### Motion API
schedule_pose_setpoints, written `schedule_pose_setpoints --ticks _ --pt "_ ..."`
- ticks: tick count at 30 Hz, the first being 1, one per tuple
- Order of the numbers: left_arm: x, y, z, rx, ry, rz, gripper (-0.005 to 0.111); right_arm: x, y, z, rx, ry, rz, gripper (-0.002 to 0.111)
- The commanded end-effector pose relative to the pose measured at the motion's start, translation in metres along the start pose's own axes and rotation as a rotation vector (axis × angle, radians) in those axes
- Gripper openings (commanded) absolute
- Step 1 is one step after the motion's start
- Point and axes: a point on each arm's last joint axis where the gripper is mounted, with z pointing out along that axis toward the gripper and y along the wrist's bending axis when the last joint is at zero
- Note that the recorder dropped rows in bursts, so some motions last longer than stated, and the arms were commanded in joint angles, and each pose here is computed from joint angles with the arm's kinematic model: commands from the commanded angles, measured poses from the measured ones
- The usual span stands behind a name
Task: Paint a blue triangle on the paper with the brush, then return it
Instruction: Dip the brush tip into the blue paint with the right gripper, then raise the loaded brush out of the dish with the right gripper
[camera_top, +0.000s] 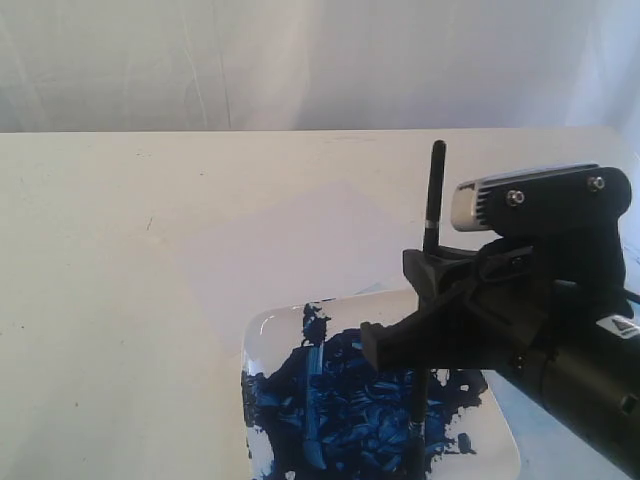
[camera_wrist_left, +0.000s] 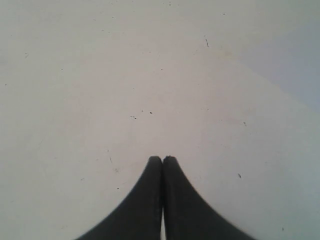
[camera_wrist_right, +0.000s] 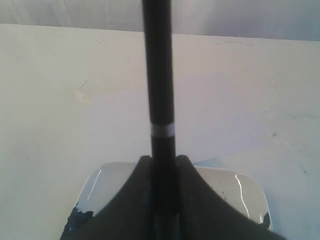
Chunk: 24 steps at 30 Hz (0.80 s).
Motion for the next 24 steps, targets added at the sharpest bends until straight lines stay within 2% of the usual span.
schedule_pose_setpoints --ticks 1,5,9,16,21,24 --pt "0.001 0.0 0.0 0.005 0.003 -0.002 0.0 -0.019 0.001 -0.005 0.004 -0.106 -0.023 0.0" --pt "0.001 0.0 0.0 0.005 0.003 -0.002 0.0 -0.051 0.002 -0.017 -0.005 -0.222 0.004 0.0" --pt "0.001 0.0 0.0 0.005 0.003 -0.002 0.0 -0.075 -0.001 -0.029 0.009 -0.314 -0.034 0.0" --pt "0.001 0.0 0.0 0.005 0.003 -0.002 0.0 -0.092 -0.014 -0.043 0.103 -0.423 0.004 0.0" --pt "0.001 0.0 0.0 0.005 0.003 -0.002 0.0 -0.101 -0.015 -0.048 0.085 -0.441 0.032 0.0" --pt "0.001 0.0 0.0 0.005 0.003 -0.002 0.0 -0.12 -0.015 -0.049 0.045 -0.461 0.0 0.0"
